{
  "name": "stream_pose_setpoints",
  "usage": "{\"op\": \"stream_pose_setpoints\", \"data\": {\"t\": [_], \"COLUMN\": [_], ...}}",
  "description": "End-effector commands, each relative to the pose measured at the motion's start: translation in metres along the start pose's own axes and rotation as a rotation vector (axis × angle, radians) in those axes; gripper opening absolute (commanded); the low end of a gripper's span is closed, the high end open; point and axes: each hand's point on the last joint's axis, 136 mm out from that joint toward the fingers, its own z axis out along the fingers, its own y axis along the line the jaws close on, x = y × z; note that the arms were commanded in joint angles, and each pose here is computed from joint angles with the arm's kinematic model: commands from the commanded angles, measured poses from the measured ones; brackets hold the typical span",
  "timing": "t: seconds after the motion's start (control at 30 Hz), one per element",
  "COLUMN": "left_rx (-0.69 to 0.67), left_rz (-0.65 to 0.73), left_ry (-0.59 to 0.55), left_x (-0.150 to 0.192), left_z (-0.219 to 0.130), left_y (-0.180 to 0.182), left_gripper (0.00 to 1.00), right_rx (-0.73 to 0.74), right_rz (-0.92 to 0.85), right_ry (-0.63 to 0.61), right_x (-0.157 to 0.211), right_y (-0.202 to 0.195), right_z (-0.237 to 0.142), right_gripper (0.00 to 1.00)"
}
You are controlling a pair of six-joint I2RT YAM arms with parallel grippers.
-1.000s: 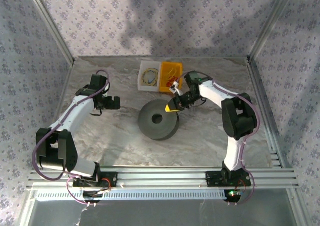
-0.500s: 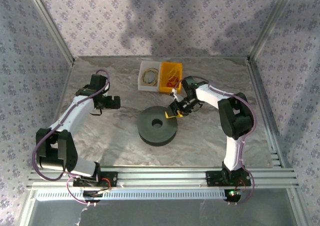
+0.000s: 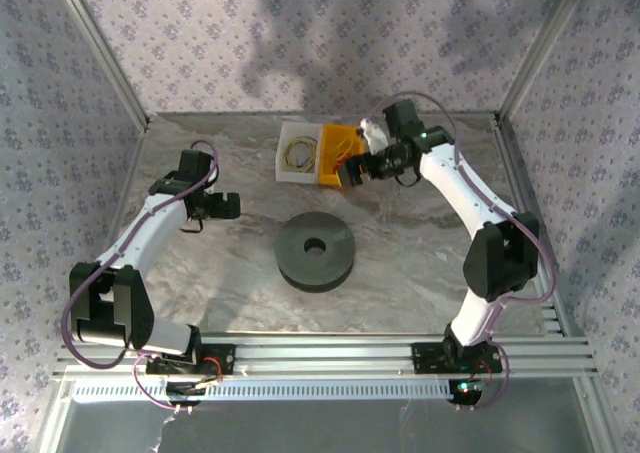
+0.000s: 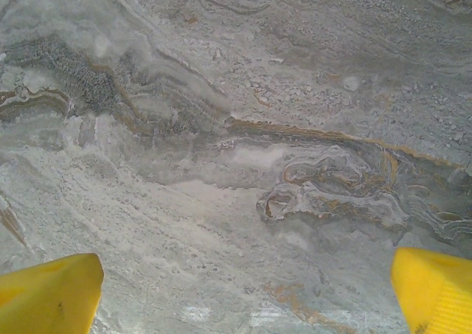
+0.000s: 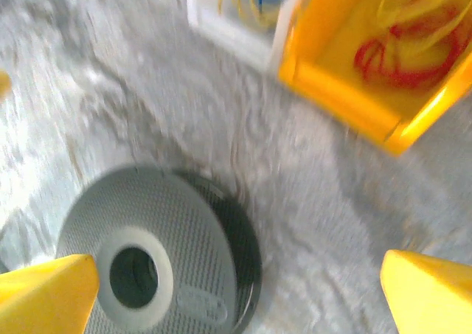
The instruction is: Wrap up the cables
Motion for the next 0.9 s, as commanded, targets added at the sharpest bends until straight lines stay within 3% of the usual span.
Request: {"op": "stream_pose_setpoints", "data": {"t": [0.0,0.1,0.3,0.53,0.87], "left_rx": [0.007,0.010,-0.002,-0.008,-0.015], "left_rz": [0.012,0.015,0.016,0.014,0.029], "left_ry": [-0.016,0.007,0.010,0.020,0.036], "left_x": [-0.003,0.002,0.007,0.011,0.014], "left_z": [-0.009,-0.011,-0.017,-0.016,-0.012], "left_y": [0.000,0.000,0.003,0.005,0.005], "left_gripper": [1.00,1.00,1.00,1.00,1.00], "right_rx": [0.034,0.028,0.131,0.278,0.265], "right_rz": [-0.008,0.008,0.097,0.218,0.240], "right_ry": [-0.081,-0.162,-0.168,-0.194,-0.165], "right_x": [-0.037,-0.076,-0.113,-0.123,-0.111], "right_y": [-0.010,-0.020,-0.061,-0.108,-0.116], "right_z": [0.004,0.023,0.077,0.115,0.154], "right_gripper": [0.99,0.94,0.82,0.67,0.48]}}
